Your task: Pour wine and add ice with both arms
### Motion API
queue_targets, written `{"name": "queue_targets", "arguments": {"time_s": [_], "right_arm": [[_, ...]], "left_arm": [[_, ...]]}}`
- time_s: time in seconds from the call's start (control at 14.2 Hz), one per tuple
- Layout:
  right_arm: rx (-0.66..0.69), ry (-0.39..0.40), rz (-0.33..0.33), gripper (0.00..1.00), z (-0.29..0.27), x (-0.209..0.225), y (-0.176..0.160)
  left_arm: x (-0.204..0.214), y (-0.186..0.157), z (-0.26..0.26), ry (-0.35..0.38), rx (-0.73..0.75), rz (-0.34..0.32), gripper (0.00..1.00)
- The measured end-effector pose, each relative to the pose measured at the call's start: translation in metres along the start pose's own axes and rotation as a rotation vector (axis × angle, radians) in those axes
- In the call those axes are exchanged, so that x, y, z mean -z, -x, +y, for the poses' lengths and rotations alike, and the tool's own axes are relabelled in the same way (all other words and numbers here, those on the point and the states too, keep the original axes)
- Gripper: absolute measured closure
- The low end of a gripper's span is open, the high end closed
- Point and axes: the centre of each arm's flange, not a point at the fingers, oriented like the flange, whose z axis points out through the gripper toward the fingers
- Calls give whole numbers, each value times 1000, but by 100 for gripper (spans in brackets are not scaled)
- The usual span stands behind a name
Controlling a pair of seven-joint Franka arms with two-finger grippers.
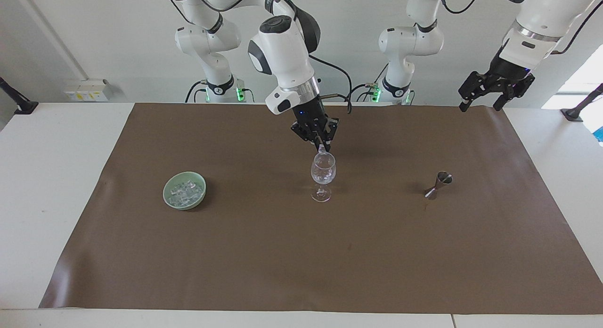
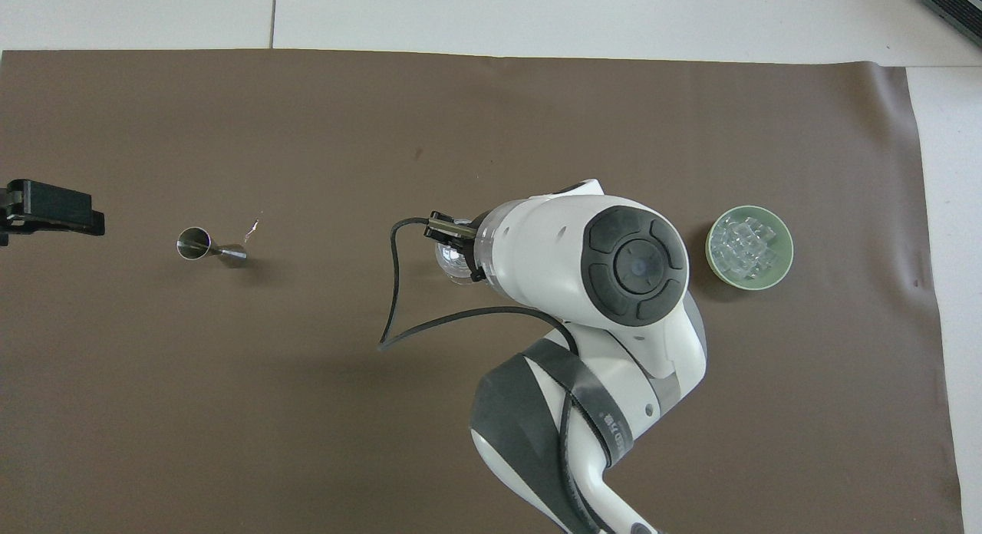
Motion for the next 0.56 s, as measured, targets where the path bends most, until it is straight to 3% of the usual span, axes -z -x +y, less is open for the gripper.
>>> {"name": "queue_targets", "arguments": {"time_s": [0.56], "right_arm": [[-3,-15,7,78,1,-15,-5]], "left_arm": [[0,0,0,0,0,0,0]]}}
